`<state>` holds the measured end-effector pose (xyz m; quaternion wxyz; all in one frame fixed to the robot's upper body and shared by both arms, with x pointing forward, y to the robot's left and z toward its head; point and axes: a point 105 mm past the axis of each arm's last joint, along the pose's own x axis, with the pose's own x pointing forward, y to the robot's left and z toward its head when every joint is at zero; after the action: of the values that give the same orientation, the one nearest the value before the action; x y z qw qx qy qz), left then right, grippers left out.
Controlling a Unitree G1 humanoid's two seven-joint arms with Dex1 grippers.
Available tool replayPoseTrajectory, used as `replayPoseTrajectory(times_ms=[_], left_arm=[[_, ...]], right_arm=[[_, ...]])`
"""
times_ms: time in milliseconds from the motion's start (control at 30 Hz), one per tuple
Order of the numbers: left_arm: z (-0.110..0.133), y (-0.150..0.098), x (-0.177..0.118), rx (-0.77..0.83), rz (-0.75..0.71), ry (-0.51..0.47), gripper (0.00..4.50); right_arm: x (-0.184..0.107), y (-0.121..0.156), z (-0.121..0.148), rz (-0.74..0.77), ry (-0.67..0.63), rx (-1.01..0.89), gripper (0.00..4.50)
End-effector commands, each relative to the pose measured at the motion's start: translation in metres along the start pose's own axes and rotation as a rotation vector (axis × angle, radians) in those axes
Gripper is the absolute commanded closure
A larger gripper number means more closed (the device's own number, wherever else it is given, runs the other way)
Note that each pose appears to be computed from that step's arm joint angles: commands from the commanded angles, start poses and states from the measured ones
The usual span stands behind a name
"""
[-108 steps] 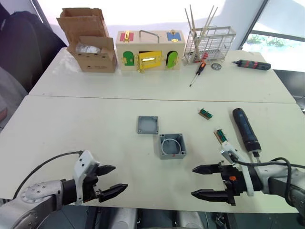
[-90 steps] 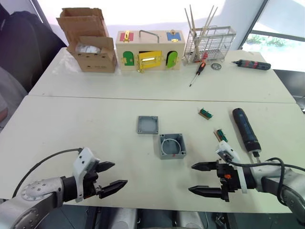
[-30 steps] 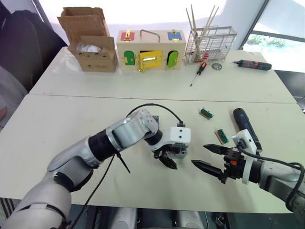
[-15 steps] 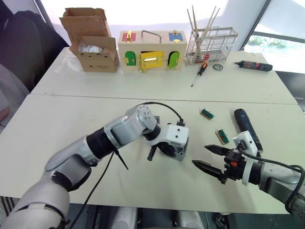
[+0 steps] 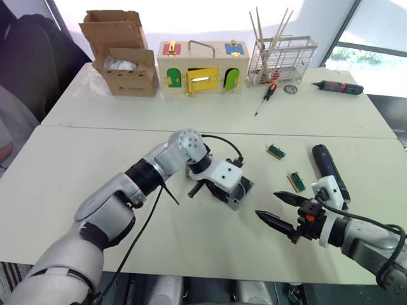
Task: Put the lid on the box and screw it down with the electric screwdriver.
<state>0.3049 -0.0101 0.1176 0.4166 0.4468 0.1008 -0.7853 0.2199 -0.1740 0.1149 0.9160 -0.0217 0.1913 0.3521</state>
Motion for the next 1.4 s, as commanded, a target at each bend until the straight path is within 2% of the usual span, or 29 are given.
replayPoseTrajectory(times_ms=[33,367,467,600,733,867,967,1000,1067,1100,1133,1233,1300,1400], left_arm=[[-0.004,0.011,-0.01,-0.016,0.046,0.028,4.49],[-0.002,0.013,-0.017,-0.03,0.031,0.01,4.49],[-0.001,0.013,-0.019,-0.032,0.032,0.0,3.68],[0.006,0.017,-0.03,-0.024,0.088,-0.017,1.75],[0.019,0.016,-0.063,0.01,0.184,-0.027,1.75],[0.032,0.01,-0.109,-0.084,0.36,-0.094,1.75],[0.029,0.016,-0.131,-0.213,0.53,-0.129,1.75],[0.022,0.023,-0.145,-0.287,0.647,-0.137,1.75],[-0.009,0.034,-0.174,-0.667,0.897,-0.16,1.75],[-0.019,0.033,-0.179,-0.789,0.953,-0.163,1.75],[-0.028,0.028,-0.177,-0.894,0.962,-0.151,1.75],[-0.043,0.014,-0.168,-1.078,0.935,-0.09,1.75],[-0.054,0.0,-0.15,-1.269,0.856,-0.079,1.75],[-0.066,-0.014,-0.129,-1.44,0.782,-0.031,1.75]], right_arm=[[0.001,0.006,0.009,0.009,-0.037,-0.037,0.0],[0.005,0.003,0.014,0.015,-0.047,-0.049,0.0],[0.007,0.003,0.016,0.02,-0.05,-0.054,0.0],[0.008,0.004,0.021,0.035,-0.056,-0.063,0.0],[0.007,0.005,0.029,0.07,-0.047,-0.091,0.0],[0.001,-0.001,0.043,0.109,-0.023,-0.128,0.0],[-0.004,-0.005,0.053,0.133,0.001,-0.138,0.0],[-0.006,-0.009,0.057,0.138,0.019,-0.157,0.0],[-0.006,-0.015,0.066,0.164,0.05,-0.206,0.0],[-0.004,-0.016,0.069,0.175,0.057,-0.22,0.0],[-0.002,-0.015,0.071,0.195,0.059,-0.229,0.0],[0.006,-0.008,0.075,0.244,0.058,-0.25,0.0],[0.013,-0.006,0.08,0.259,0.037,-0.268,0.0],[0.021,-0.002,0.081,0.27,0.014,-0.269,0.0]])
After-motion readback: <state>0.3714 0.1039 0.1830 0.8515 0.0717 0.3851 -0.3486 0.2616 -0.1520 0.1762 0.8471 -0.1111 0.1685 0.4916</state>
